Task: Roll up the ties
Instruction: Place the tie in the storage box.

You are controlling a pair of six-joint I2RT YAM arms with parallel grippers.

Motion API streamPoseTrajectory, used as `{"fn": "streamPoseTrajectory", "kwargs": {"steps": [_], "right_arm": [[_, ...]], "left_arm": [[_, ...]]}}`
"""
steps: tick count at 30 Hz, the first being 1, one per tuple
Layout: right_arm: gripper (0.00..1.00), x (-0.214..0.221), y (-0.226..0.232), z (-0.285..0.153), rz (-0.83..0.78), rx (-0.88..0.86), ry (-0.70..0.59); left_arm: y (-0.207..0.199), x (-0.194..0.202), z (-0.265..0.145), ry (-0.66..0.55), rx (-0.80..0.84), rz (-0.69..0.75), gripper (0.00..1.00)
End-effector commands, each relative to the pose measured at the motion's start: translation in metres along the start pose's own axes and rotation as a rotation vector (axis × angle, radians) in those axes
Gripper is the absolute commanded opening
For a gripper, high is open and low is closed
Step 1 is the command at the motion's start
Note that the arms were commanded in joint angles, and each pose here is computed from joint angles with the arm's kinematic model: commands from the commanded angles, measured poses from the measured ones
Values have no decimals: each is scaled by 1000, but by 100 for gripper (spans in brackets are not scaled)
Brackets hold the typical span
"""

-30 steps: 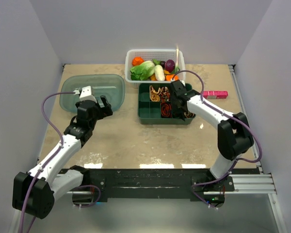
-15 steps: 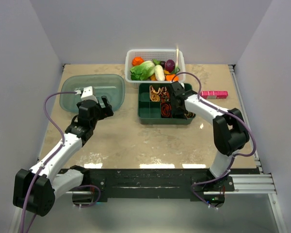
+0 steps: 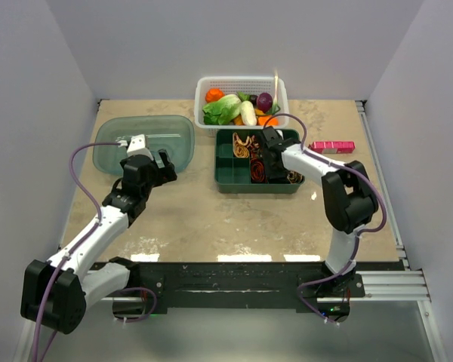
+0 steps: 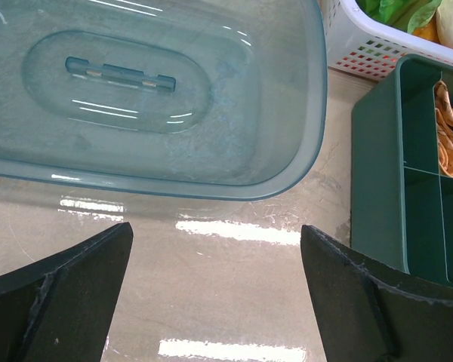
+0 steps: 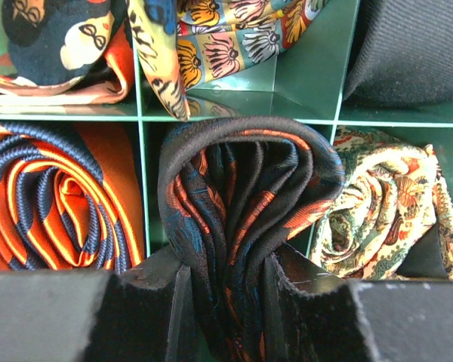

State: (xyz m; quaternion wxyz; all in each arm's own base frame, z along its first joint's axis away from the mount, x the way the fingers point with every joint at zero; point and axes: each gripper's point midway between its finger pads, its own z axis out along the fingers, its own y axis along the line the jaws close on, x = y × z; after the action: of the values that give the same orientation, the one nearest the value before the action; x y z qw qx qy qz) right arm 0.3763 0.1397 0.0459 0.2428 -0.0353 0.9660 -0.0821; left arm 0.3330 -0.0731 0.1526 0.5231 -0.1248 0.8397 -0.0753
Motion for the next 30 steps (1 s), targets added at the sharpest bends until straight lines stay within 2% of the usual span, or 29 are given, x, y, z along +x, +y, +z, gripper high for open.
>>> {"fn": "streamPoseTrajectory", "kwargs": {"steps": [1,3,7,8,10,11,15,17,18,24,30], "right_arm": [[0,-9,5,15,8,-10,-7],[0,-9,4,14,2,-12,2],[24,-12,2,1,-4,-30,-3],[33,-16,2,-6,2,-41,-17],[42,-18,3,-13,3,-60,-21],[51,-23,2,-17,4,-65,-33],[64,-26,1,-24,-1,-67,-29],[66,-28,1,-27,2,-70,-33],[71,-30,0,-30,5,-71,-38],[85,-37,-5,-42,6,-60,-56],[87,-47,-8,-54,11,-62,-86]], "left_arm": [[-7,-16,2,-53,23,1,98],[-6,-16,2,-52,21,1,97],[-6,-15,3,-49,20,2,97],[-6,-14,3,-48,21,2,97],[-8,-16,3,-50,26,2,97],[-9,-18,2,-52,28,0,97],[-10,-21,1,-59,32,-1,97],[-9,-21,1,-58,30,-1,97],[-9,-20,1,-56,30,-1,97],[-10,-21,1,-57,35,-2,97],[-11,-20,1,-55,37,-1,97]]}}
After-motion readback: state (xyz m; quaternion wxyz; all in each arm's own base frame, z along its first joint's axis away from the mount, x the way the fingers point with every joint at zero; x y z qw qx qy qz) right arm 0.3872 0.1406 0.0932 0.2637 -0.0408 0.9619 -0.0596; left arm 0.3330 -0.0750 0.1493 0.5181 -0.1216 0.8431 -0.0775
